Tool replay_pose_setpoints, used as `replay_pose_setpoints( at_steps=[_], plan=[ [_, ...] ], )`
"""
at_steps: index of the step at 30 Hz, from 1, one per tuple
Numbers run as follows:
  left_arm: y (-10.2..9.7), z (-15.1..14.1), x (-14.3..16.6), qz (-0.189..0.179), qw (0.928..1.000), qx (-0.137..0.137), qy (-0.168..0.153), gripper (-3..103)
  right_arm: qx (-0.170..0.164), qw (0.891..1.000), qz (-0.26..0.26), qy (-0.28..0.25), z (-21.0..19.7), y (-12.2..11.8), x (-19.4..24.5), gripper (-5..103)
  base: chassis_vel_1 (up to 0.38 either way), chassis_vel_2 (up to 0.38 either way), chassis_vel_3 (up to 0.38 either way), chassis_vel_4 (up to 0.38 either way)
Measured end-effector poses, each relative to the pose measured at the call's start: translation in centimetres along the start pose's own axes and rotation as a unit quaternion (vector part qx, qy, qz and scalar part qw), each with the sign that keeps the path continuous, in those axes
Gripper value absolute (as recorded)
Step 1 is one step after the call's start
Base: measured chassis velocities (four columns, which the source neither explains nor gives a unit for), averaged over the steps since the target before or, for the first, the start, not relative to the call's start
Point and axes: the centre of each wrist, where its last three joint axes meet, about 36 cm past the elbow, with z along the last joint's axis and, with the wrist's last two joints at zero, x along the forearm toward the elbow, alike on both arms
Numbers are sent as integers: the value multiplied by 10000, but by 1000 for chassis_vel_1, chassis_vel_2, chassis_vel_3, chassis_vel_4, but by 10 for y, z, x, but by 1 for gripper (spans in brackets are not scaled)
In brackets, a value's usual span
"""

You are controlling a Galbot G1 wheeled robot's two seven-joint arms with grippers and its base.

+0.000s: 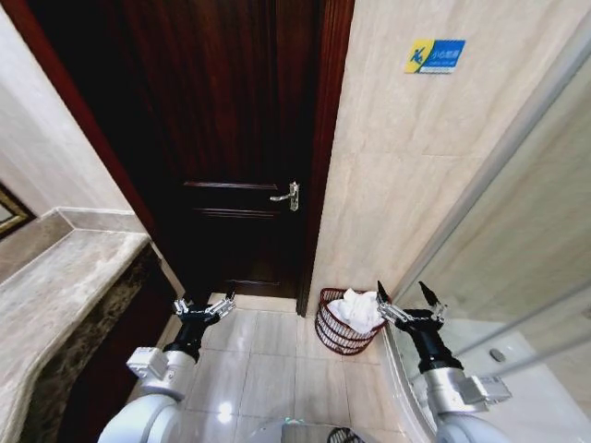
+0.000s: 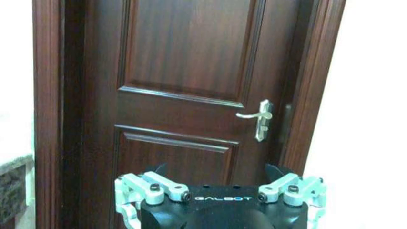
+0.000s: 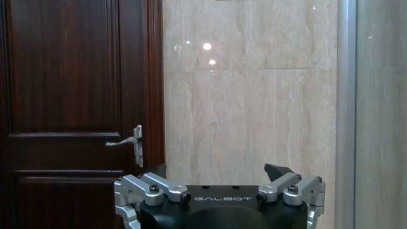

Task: Discard the used towel into the hamper.

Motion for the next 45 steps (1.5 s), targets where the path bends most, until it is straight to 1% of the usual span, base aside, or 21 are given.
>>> replay_pose_setpoints(
  at_steps=[10,23,34,45],
  plan=[
    [0,0,0,0,10000,0,-2,100,0,10000,0,-3,0,0,0,100,5,-8,-3,11],
    [0,0,0,0,10000,0,0,100,0,10000,0,0,0,0,0,100,93,-162,-104,158],
    [0,0,0,0,10000,0,-2,100,-1,10000,-1,-3,0,0,0,100,-25,38,16,-56],
    [0,0,0,0,10000,0,-1,100,0,10000,0,-2,0,0,0,100,-23,-40,-30,0]
  ],
)
